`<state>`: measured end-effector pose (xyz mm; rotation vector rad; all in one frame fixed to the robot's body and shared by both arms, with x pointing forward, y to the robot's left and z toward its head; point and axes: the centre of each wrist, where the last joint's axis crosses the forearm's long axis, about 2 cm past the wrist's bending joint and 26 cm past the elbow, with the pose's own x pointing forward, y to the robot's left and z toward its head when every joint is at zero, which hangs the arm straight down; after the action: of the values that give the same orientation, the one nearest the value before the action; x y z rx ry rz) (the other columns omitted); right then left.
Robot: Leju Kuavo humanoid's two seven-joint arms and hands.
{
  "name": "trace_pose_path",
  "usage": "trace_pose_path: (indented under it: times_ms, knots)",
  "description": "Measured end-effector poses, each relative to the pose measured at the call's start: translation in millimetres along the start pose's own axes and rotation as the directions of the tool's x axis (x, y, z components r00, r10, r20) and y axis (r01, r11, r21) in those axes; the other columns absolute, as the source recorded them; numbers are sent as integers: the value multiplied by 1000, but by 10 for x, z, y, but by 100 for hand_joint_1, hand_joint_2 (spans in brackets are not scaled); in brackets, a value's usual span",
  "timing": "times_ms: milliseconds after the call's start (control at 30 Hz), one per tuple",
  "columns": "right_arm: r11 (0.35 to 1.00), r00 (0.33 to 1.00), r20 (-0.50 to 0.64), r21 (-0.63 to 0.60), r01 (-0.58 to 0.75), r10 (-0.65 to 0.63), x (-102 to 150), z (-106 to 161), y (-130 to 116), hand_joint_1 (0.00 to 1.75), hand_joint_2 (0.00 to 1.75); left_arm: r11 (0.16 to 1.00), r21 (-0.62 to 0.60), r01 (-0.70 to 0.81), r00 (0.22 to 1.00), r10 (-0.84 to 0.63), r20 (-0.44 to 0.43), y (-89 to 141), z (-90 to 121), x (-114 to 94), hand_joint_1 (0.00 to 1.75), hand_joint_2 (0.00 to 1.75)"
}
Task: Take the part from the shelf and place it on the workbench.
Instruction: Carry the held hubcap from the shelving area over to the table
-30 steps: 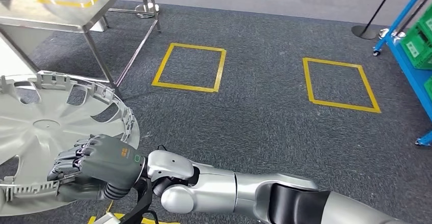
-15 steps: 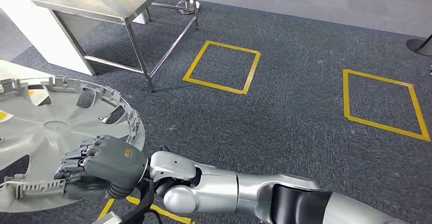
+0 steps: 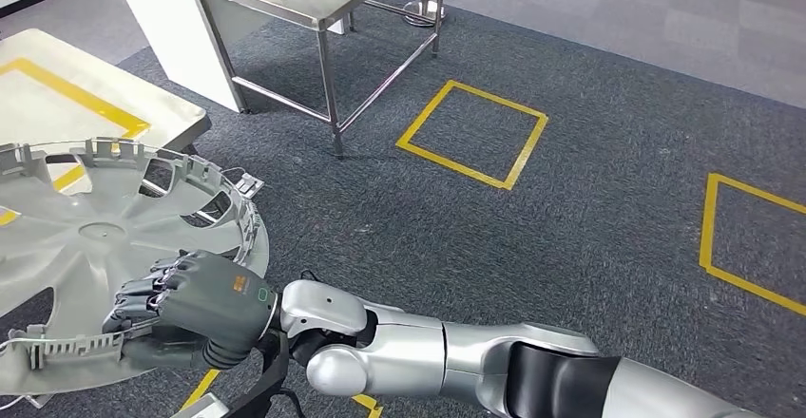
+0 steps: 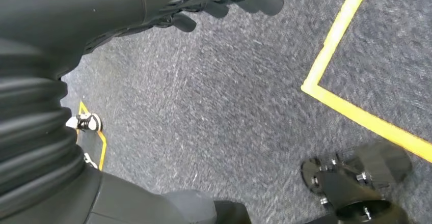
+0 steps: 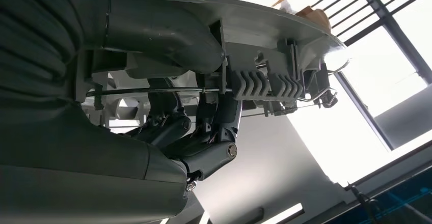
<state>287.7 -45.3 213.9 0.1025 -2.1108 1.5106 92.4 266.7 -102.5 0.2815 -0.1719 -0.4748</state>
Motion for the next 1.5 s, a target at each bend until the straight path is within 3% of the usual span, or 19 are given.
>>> trace_pose_path:
  times_ms: [1133, 1500]
  knots:
    - [1000, 1000, -16, 6, -24, 25, -12, 48, -1, 175, 175, 1000, -5, -14, 1000, 14, 14, 22, 3, 79, 0, 175]
    - [1000, 1000, -18, 9, -26, 26, -15, 47, -9, 175, 175, 1000, -9, -13, 1000, 13, 0, -11, 5, 21, 0, 175]
